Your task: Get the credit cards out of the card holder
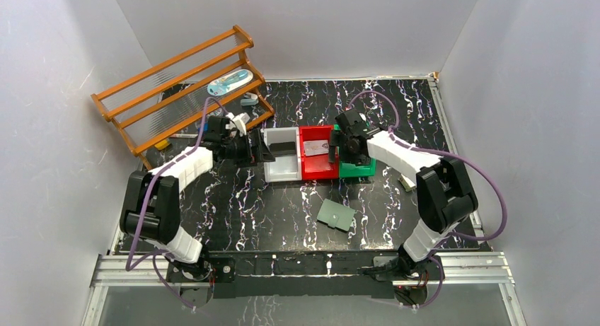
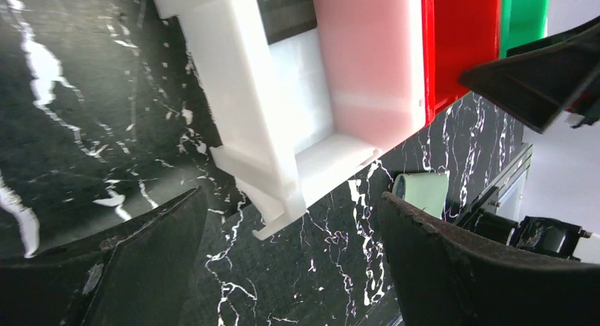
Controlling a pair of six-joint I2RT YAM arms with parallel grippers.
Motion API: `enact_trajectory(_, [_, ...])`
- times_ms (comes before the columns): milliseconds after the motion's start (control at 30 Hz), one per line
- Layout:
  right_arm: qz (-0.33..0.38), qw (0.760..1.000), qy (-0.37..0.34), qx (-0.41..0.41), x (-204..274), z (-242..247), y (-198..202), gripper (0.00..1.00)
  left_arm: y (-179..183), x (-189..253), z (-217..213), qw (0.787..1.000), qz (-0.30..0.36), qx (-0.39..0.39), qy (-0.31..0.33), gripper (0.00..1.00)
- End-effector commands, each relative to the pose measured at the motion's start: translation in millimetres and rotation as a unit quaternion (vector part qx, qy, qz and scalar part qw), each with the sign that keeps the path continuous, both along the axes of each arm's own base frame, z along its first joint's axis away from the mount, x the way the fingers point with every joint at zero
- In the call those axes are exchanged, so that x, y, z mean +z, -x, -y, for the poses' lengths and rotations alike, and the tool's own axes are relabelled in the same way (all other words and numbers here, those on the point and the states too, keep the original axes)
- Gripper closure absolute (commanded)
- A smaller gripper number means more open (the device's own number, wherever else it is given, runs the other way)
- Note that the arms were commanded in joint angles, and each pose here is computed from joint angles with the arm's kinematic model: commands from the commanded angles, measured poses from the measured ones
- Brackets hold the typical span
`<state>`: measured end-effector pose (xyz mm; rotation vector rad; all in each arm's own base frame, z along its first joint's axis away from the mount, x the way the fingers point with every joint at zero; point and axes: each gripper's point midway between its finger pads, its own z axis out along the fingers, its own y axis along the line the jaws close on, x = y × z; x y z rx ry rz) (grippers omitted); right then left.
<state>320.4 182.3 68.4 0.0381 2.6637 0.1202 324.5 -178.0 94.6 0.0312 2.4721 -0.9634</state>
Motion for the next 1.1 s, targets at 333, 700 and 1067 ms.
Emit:
enact_trajectory(333, [0.043, 0.994, -0.099, 0.022, 59, 3, 49, 0.03, -5, 6, 7, 0.999, 0.023, 0.004, -0.022, 0.19])
enact_trajectory(700, [-0.039, 0.955, -0.281, 0.081, 31, -27, 141, 0.08, 13, 59, -41, 0.982, 0.125, 0.114, -0.081, 0.06])
enact_trajectory(1067, [-0.096, 0.987, -0.106, 0.072, -8, 4, 152, 0.13, 54, 72, -72, 0.967, 0.143, 0.194, -0.081, 0.02])
